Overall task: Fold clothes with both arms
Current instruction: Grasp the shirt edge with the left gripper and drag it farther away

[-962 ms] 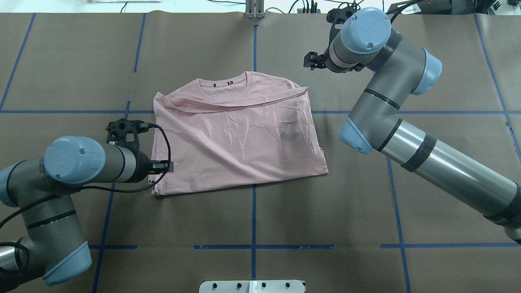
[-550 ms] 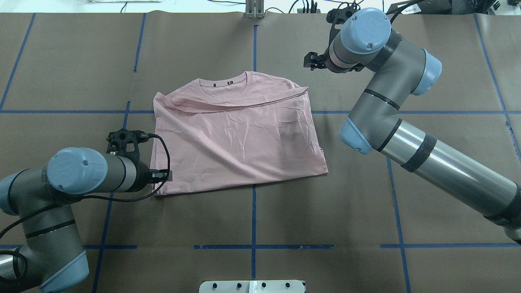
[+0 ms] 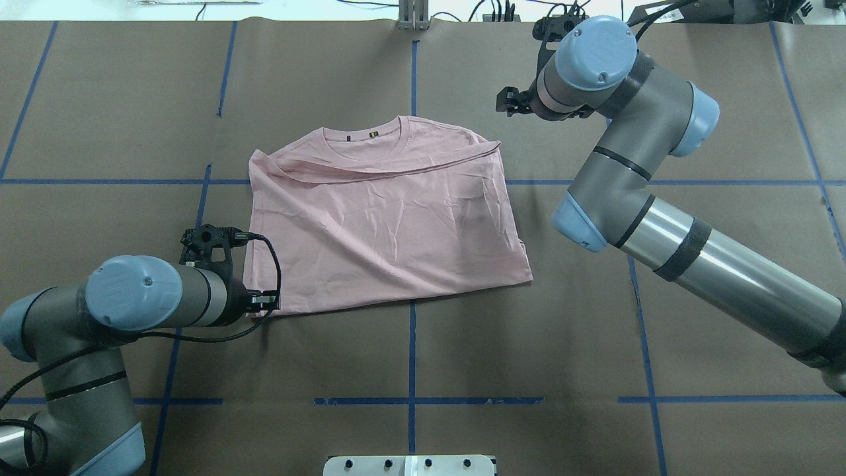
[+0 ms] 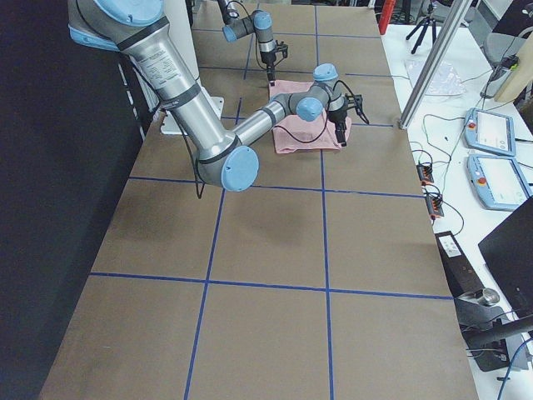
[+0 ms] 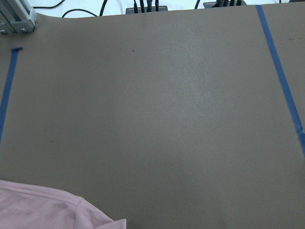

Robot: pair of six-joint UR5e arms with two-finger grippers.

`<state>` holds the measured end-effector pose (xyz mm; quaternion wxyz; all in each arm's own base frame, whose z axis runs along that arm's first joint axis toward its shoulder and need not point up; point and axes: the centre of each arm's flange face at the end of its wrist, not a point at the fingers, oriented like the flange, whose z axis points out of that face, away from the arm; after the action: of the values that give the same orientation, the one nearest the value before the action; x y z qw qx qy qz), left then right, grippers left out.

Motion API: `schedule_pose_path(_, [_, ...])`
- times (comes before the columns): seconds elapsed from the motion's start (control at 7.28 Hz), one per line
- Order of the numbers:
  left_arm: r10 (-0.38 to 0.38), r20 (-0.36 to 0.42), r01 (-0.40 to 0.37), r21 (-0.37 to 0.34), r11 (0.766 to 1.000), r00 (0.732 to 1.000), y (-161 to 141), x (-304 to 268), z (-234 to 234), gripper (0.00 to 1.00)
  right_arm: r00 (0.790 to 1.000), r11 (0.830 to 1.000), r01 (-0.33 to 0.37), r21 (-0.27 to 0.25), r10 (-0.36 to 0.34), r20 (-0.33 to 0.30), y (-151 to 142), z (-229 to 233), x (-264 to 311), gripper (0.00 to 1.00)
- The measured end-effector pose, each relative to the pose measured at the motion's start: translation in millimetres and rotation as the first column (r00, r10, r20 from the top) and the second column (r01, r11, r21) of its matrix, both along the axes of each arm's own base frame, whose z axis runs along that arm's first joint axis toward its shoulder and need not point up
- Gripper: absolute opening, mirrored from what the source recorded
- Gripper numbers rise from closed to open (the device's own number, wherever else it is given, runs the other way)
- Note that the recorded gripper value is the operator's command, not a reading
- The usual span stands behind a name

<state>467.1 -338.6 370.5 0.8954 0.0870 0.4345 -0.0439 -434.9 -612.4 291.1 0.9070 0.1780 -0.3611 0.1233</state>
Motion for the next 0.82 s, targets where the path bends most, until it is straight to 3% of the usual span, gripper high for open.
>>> schedule_pose_path(0.14, [-0.001,0.002,0.001,-0.001,1.0,1.0,3.7,3.0,0.2,0.0,1.0,1.0,0.0,0.0,0.0,0.0,0.1,0.3,0.2,1.0])
schedule_pose_path(0.55, [-0.008,0.012,0.008,0.001,1.0,1.0,7.9,0.9,5.3,0.0,1.0,1.0,-0.002,-0.002,0.002,-0.001,0.6,1.7,0.7,1.0])
schedule_pose_path(0.82, [0.02,0.053,-0.023,0.054,0.998,0.998,4.2,-22.8,21.4,0.0,1.0,1.0,-0.002,-0.002,0.002,-0.003,0.6,3.1,0.9,1.0])
